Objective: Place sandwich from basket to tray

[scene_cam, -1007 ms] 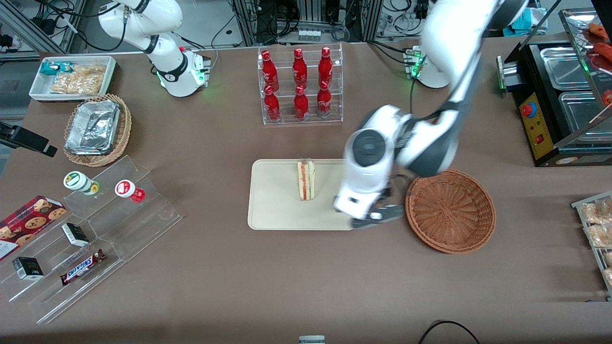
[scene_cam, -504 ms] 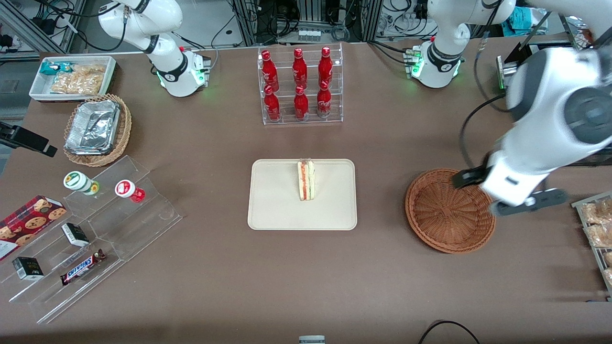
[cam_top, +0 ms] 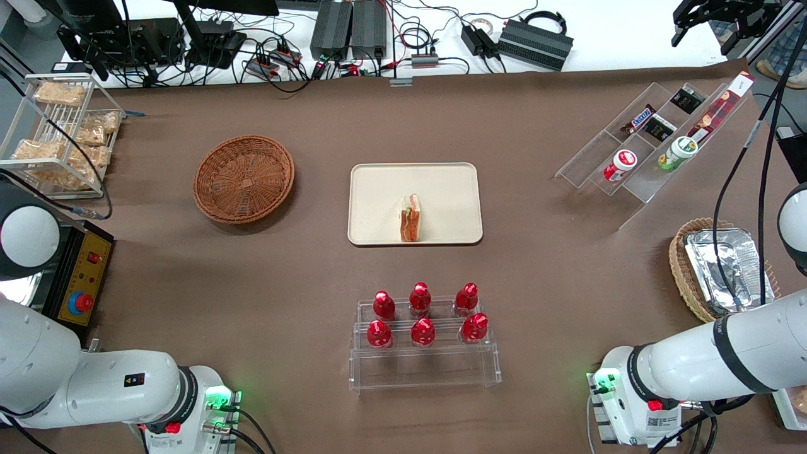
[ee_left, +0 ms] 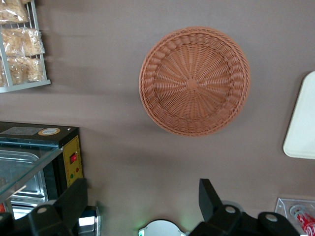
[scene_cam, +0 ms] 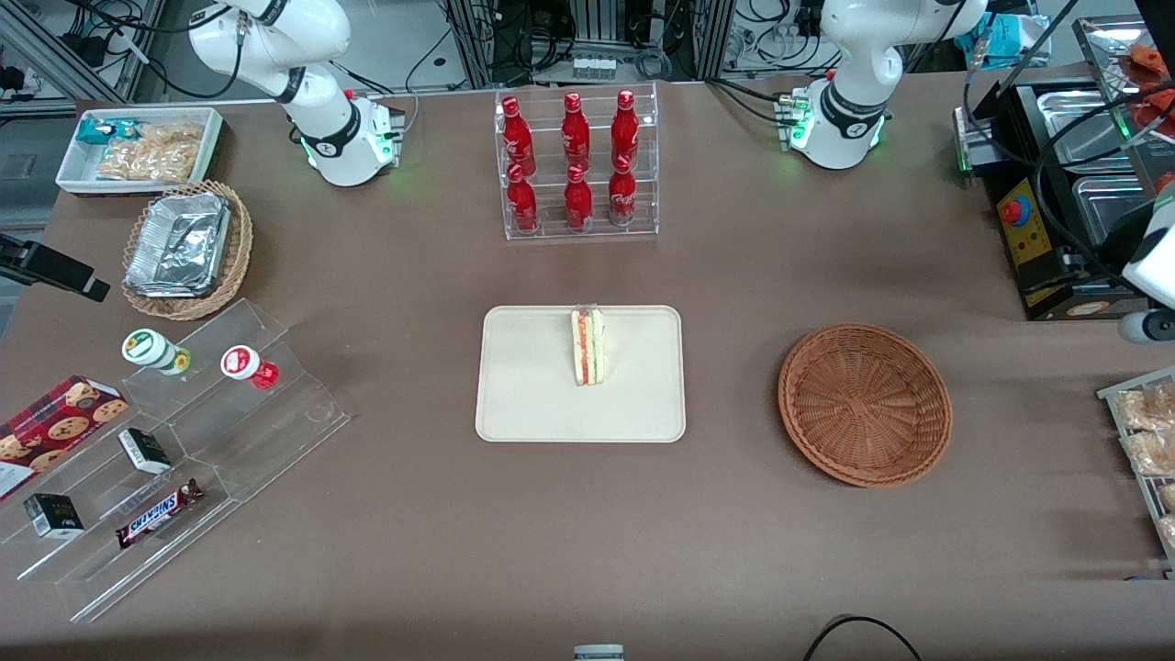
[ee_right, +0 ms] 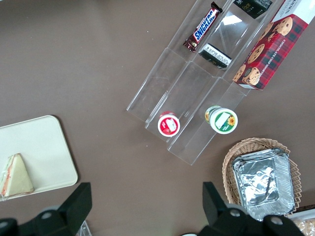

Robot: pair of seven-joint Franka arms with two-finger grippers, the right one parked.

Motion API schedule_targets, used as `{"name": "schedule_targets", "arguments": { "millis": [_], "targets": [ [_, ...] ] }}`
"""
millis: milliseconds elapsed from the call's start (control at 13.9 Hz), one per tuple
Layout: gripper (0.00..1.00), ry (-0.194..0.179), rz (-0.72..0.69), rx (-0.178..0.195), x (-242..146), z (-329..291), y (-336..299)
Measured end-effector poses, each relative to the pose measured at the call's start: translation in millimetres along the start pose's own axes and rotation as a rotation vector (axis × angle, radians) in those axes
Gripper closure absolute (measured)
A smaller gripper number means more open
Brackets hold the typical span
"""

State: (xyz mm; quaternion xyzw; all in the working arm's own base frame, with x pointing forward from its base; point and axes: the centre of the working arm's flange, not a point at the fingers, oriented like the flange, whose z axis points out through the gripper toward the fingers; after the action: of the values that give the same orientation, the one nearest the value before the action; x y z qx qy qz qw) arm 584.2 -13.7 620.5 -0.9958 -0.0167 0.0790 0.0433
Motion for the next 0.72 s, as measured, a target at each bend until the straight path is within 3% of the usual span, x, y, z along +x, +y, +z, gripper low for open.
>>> {"name": "schedule_targets", "arguments": {
  "millis": [144, 360, 504, 719],
  "targets": [
    [0.0, 0.004, 0.034, 0.015, -5.8, -8.1, 23.4],
    [0.0, -0.08, 0.042, 0.03, -24.7, -7.4, 29.2],
    [0.0, -0.074, 0.046, 0.034, -29.1, -3.3, 31.1],
    [0.0, -0.033, 0.049, 0.034, -45.8, -9.9, 33.0]
  ]
}}
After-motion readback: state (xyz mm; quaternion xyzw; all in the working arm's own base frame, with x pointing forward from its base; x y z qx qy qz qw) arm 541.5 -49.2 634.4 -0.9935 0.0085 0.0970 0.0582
